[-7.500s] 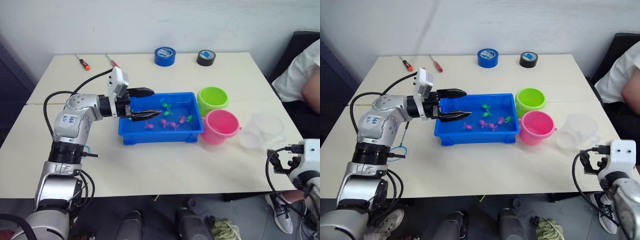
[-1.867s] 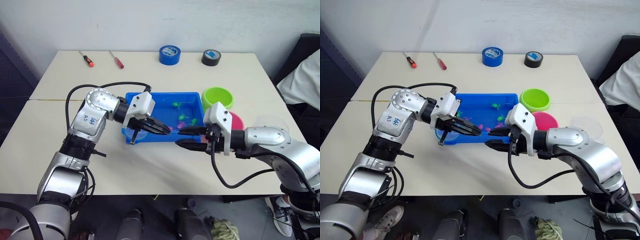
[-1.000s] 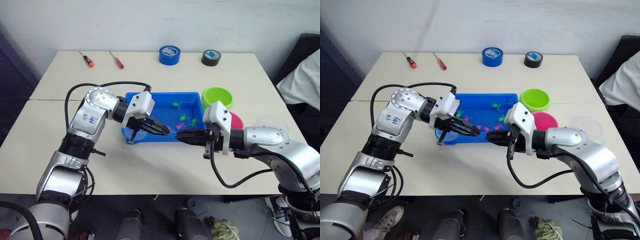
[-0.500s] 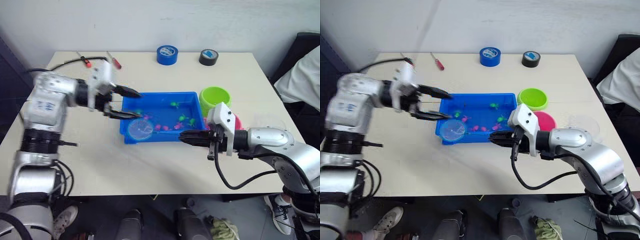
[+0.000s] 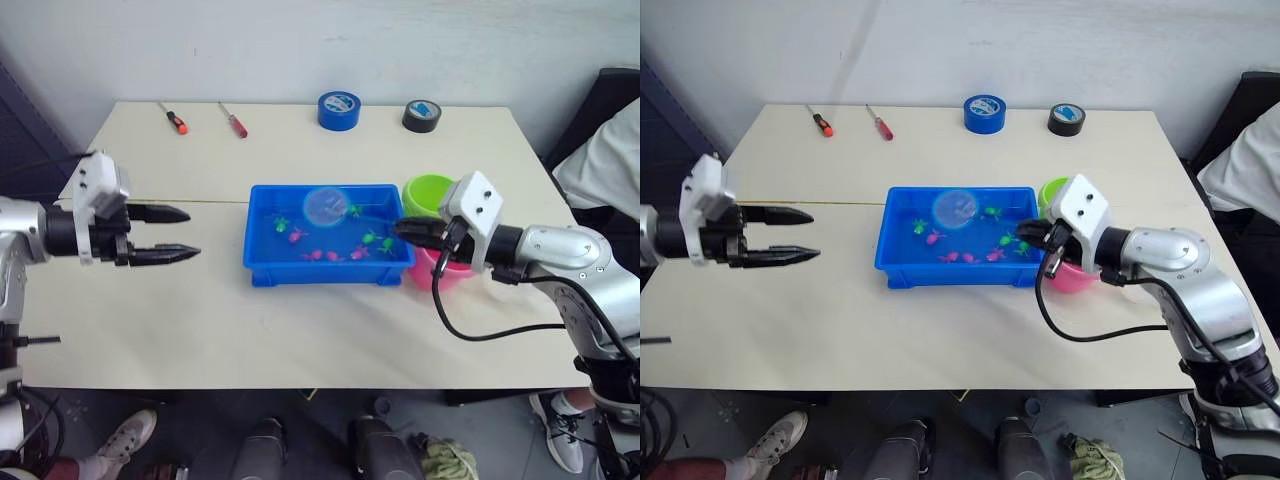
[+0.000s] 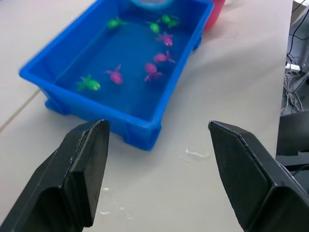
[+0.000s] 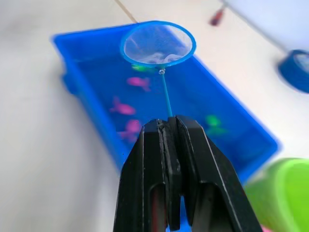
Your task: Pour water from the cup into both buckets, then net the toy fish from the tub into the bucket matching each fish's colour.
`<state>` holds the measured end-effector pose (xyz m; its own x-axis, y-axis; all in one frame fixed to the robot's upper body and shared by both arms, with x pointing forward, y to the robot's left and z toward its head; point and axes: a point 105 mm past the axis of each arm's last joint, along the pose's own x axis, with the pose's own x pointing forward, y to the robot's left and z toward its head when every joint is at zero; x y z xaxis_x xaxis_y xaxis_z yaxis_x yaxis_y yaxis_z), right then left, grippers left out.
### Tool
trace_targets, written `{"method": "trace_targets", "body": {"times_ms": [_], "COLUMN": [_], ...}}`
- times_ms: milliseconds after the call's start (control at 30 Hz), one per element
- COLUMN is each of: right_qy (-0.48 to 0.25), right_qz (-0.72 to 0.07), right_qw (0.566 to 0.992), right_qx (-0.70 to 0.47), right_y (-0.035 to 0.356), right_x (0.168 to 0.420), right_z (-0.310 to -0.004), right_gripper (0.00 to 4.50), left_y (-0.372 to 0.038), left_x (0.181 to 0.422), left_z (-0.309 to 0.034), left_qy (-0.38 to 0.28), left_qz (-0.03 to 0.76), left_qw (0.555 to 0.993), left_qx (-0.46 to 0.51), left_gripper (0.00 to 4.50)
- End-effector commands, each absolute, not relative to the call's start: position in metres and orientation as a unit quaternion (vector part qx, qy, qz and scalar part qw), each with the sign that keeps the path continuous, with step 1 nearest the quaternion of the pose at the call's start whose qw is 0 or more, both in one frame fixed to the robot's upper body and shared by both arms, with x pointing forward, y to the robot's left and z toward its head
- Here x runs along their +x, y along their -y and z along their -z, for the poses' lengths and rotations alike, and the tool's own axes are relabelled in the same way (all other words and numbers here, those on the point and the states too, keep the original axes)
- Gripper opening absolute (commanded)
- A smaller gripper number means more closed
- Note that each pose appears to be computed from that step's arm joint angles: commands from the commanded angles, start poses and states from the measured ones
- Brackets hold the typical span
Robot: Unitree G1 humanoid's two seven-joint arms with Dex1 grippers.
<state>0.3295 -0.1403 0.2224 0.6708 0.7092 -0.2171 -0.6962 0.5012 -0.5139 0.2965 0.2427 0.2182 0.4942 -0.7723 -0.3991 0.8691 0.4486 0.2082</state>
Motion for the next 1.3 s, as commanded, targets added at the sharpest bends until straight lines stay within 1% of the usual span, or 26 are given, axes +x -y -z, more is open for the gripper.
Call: {"method": "trace_targets", "body": {"times_ms": [33, 133, 333, 500, 633, 1000, 1300], "right_qy": [0.04, 0.041, 0.033, 0.034, 0.03, 0.019, 0.009], "right_qz": [-0.38, -0.366, -0.345, -0.346, -0.348, -0.337, -0.339], "right_qw": [0.846, 0.823, 0.795, 0.779, 0.774, 0.757, 0.729], "right_qx": [-0.37, -0.432, -0.498, -0.522, -0.528, -0.56, -0.594], "right_y": [0.146, 0.153, 0.166, 0.169, 0.17, 0.178, 0.18], "right_x": [0.337, 0.343, 0.348, 0.347, 0.346, 0.347, 0.349], "right_z": [-0.229, -0.223, -0.209, -0.199, -0.195, -0.191, -0.179], "right_gripper": [0.0, 0.0, 0.0, 0.0, 0.0, 0.0, 0.0], "left_y": [-0.232, -0.223, -0.213, -0.207, -0.203, -0.197, -0.193], "left_x": [0.292, 0.291, 0.292, 0.296, 0.297, 0.295, 0.293], "left_z": [-0.232, -0.235, -0.234, -0.236, -0.236, -0.235, -0.236], "left_qy": [-0.088, -0.075, -0.064, -0.059, -0.058, -0.056, -0.054], "left_qz": [0.488, 0.498, 0.515, 0.524, 0.527, 0.531, 0.533], "left_qw": [0.842, 0.839, 0.832, 0.828, 0.826, 0.824, 0.824], "left_qx": [0.211, 0.203, 0.195, 0.193, 0.193, 0.19, 0.186], "left_gripper": [3.58, 3.58, 3.58, 3.58, 3.58, 3.58, 3.58]}}
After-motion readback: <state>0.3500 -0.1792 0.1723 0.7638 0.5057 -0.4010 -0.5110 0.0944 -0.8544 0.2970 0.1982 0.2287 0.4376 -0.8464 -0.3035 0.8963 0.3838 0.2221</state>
